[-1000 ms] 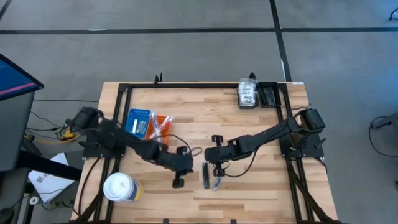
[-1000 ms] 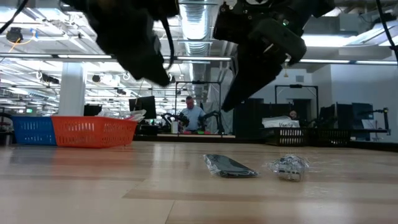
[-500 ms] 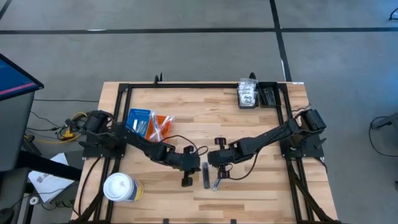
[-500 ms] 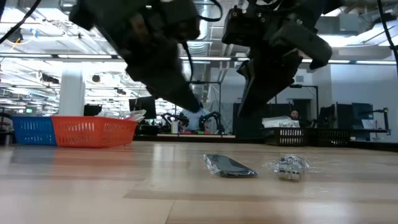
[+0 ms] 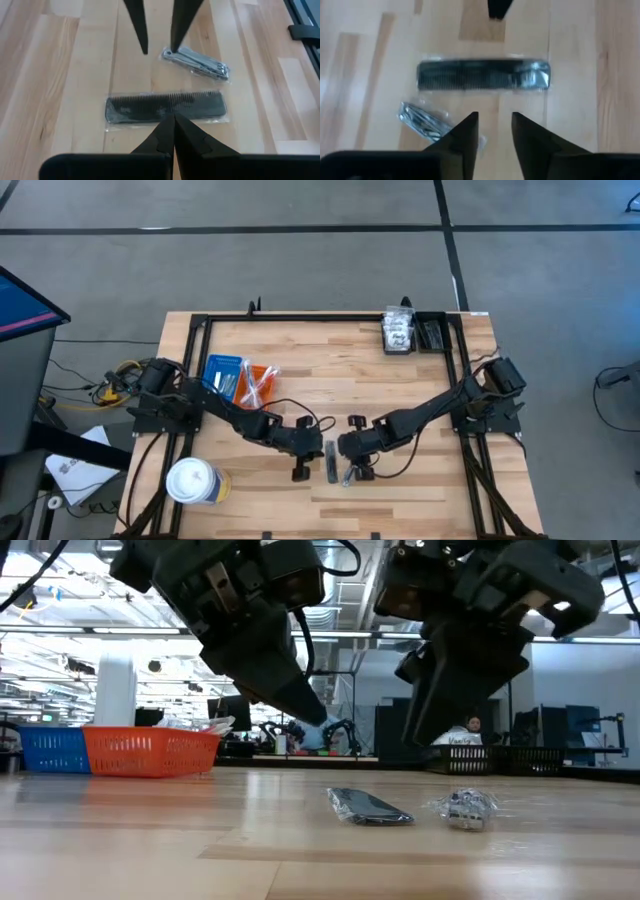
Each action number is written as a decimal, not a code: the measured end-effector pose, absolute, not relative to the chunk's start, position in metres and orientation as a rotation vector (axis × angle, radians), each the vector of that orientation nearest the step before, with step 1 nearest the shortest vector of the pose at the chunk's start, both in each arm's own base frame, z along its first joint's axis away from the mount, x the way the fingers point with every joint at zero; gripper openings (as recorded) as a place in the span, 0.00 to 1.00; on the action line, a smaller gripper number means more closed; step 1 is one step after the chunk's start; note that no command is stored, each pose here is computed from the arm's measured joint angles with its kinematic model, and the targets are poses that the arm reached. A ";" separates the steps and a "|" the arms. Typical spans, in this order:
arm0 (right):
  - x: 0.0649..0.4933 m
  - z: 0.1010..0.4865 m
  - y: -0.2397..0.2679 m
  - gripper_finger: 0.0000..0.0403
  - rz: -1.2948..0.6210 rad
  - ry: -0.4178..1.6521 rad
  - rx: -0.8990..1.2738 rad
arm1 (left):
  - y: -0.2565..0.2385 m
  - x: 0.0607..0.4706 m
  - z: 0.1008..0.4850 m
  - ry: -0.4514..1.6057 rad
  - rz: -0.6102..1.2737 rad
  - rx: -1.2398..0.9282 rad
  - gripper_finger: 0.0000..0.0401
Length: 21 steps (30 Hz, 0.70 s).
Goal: Pick & Place Travel size toiletries
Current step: Put the black comb into the right black bin
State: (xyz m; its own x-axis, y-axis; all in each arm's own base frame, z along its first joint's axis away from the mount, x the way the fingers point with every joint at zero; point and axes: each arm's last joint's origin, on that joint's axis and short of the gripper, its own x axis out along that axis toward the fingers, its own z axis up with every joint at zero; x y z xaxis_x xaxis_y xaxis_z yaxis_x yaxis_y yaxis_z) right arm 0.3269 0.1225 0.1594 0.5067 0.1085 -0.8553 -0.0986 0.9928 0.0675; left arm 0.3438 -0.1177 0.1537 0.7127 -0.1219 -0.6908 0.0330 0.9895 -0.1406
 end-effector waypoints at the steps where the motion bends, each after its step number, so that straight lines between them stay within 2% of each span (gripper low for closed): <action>1: 0.328 0.160 0.123 0.29 0.130 1.022 0.016 | -0.118 0.344 0.154 0.771 -0.087 -0.120 0.00; 6: 0.330 0.161 0.123 0.37 0.137 0.997 0.019 | -0.119 0.346 0.152 0.755 -0.094 -0.109 0.00; 10: 0.330 0.161 0.123 0.41 0.139 0.995 0.017 | -0.118 0.357 0.136 0.763 -0.109 -0.116 0.00; 13: 0.330 0.161 0.123 0.43 0.137 0.999 0.018 | -0.119 0.361 0.126 0.791 -0.112 -0.094 0.00; 21: 0.329 0.161 0.124 0.40 0.140 1.002 0.011 | -0.117 0.363 0.129 0.781 -0.106 -0.100 0.00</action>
